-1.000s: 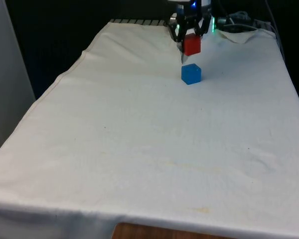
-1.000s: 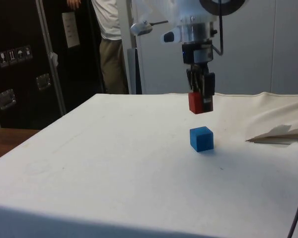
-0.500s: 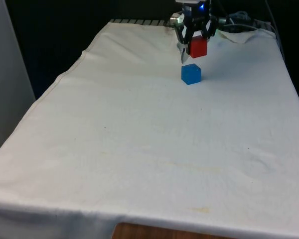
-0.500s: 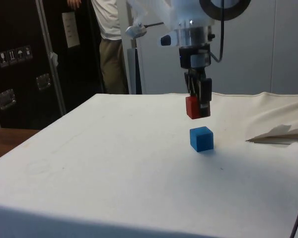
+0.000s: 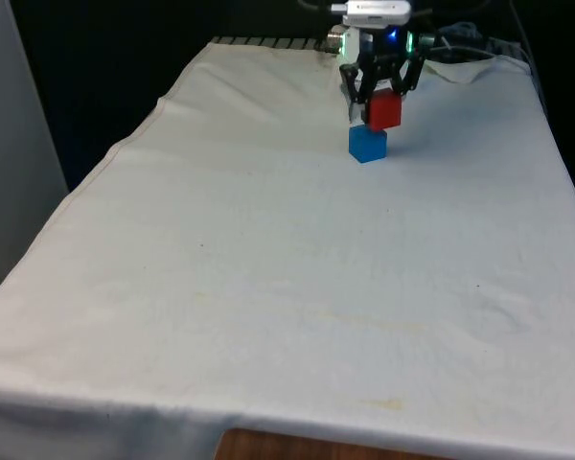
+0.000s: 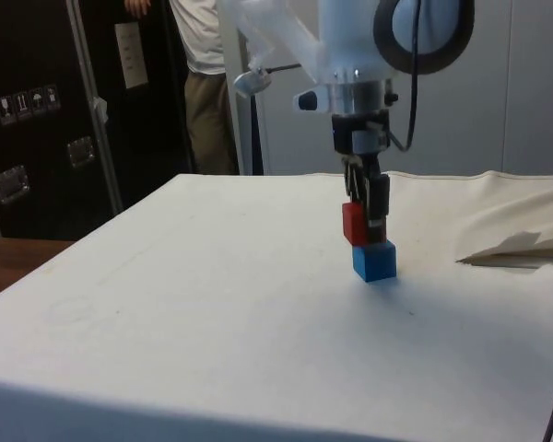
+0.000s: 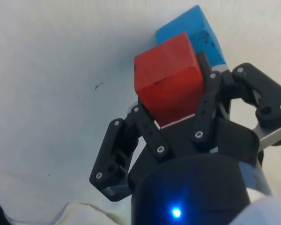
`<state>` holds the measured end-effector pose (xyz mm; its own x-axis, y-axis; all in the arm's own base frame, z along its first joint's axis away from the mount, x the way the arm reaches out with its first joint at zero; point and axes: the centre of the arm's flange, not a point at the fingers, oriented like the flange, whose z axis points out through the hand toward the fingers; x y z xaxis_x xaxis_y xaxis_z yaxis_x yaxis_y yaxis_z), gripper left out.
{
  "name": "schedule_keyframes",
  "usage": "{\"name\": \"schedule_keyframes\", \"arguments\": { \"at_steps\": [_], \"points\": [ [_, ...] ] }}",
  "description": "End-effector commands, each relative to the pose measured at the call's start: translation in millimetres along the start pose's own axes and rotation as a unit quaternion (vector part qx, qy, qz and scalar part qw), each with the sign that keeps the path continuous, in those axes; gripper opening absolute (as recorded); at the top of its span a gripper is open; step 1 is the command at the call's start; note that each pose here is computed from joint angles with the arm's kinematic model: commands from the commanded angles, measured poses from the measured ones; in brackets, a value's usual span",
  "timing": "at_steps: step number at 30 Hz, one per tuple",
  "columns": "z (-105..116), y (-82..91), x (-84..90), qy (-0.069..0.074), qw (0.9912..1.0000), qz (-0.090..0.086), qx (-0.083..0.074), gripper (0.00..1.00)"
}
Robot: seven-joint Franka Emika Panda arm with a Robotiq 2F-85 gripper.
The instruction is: Stack the two cubes.
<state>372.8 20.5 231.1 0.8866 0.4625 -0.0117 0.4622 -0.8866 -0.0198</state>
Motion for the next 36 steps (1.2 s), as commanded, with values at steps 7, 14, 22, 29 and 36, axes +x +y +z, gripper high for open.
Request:
{"name": "schedule_keyframes", "arguments": {
  "at_steps": [7, 14, 22, 29, 36],
  "points": [
    [17, 8.0, -9.9, 0.016, 0.99982, 0.007, -0.007, 0.00],
    [21, 11.2, -14.1, 0.019, 0.99974, 0.008, -0.009, 0.00],
    [18, 8.9, -10.0, 0.016, 0.99982, 0.007, -0.008, 0.00],
    [18, 8.9, -9.6, 0.014, 0.99984, 0.007, -0.008, 0.56],
    [18, 9.2, -8.9, 0.018, 0.99977, 0.007, -0.009, 1.00]
  ]
}}
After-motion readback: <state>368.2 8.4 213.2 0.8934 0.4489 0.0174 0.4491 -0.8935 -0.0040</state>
